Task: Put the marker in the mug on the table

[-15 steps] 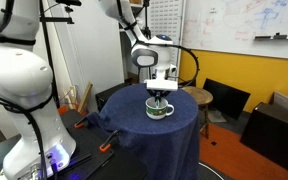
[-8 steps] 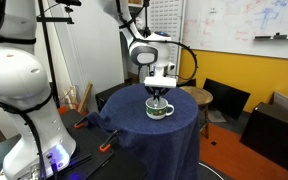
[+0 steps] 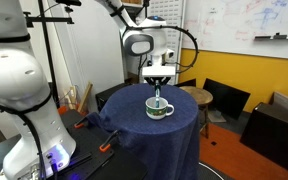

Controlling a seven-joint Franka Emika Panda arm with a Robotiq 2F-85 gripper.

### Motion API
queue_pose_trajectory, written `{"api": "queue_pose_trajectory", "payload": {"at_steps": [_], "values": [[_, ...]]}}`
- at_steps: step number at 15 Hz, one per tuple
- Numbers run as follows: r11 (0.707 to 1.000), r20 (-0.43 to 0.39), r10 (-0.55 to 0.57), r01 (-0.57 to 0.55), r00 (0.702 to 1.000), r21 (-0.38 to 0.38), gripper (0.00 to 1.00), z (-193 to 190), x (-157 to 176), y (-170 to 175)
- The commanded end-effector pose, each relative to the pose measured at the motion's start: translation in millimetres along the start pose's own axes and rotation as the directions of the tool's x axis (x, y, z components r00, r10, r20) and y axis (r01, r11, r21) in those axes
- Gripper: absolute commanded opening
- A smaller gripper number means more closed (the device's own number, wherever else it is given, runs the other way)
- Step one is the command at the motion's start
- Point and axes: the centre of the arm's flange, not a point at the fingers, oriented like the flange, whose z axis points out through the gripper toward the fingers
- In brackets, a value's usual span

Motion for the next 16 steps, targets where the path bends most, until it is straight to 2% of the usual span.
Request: {"api": "queue_pose_trajectory", "payload": {"at_steps": [1,7,11,16], "values": [[0.997,-0.06,-0.014,0.01,0.998,-0.073,0.05,-27.5,7.4,-8.4],[0.995,-0.113,-0.044,0.034,0.993,-0.095,0.05,-52.2,44.1,-0.2],[0.995,-0.159,-0.057,0.043,0.986,-0.087,0.05,-57.8,89.9,-3.6],[0.995,-0.192,-0.093,0.086,0.977,-0.045,0.05,-57.2,155.6,-26.4]]}}
